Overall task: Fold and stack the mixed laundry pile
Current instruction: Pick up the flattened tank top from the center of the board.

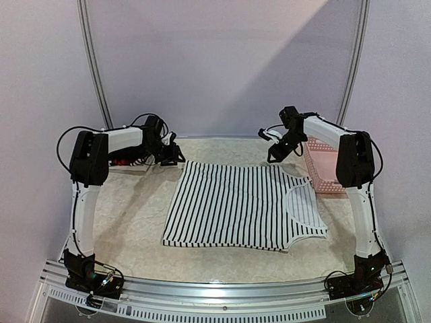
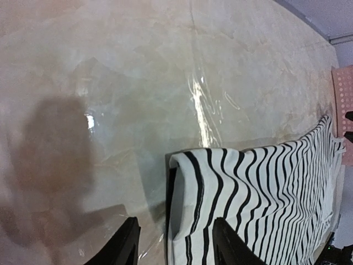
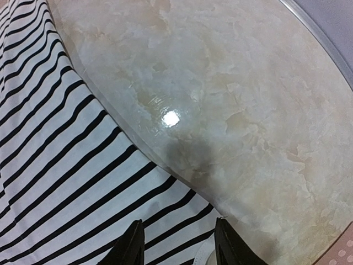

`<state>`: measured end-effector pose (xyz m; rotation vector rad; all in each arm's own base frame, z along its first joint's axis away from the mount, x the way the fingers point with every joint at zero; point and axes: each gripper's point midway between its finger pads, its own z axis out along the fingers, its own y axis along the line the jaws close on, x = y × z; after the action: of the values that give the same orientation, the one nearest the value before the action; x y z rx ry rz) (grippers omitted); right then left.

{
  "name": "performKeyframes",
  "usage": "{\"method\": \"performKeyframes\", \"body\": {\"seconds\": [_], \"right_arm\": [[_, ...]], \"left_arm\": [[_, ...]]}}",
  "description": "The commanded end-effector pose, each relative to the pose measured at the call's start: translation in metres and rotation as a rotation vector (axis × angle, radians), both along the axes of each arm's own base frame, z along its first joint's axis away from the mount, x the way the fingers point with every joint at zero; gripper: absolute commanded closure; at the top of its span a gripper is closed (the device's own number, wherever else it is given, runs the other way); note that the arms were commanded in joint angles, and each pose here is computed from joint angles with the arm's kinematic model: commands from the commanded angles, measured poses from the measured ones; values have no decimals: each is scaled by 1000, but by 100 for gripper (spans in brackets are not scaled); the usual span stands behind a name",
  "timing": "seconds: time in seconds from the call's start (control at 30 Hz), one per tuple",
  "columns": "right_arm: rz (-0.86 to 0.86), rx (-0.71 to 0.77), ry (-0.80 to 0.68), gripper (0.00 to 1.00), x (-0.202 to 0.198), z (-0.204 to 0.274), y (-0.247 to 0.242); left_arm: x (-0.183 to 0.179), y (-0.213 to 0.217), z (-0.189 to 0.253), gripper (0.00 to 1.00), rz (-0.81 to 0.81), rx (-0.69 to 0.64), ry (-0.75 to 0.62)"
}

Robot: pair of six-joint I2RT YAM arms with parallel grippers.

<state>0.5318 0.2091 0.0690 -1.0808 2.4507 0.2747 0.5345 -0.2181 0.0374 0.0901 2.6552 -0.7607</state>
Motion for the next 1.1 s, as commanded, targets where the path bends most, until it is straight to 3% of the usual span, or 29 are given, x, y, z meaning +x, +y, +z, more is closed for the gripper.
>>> {"method": "performKeyframes", "body": {"seconds": [0.0, 0.2, 0.5, 0.7, 0.9, 1.07], "right_arm": [[-17, -4, 13, 57, -4, -2, -3], [-52, -65, -18, 56, -2, 3, -17], [-97, -76, 42, 56, -4, -11, -47], [-79, -45, 91, 55, -9, -24, -48], [-41, 7, 100, 55, -11, -23, -39], [-26, 61, 93, 55, -4, -12, -29]], "left_arm": [[11, -5, -10, 53, 0, -25, -2], [24, -15, -23, 54, 16, -57, 6], [17, -32, -43, 66, -39, -53, 43], [10, -35, -52, 81, -56, -71, 70], [12, -22, -34, 99, -49, -16, 5], [20, 4, -10, 100, -26, 51, -60]]}}
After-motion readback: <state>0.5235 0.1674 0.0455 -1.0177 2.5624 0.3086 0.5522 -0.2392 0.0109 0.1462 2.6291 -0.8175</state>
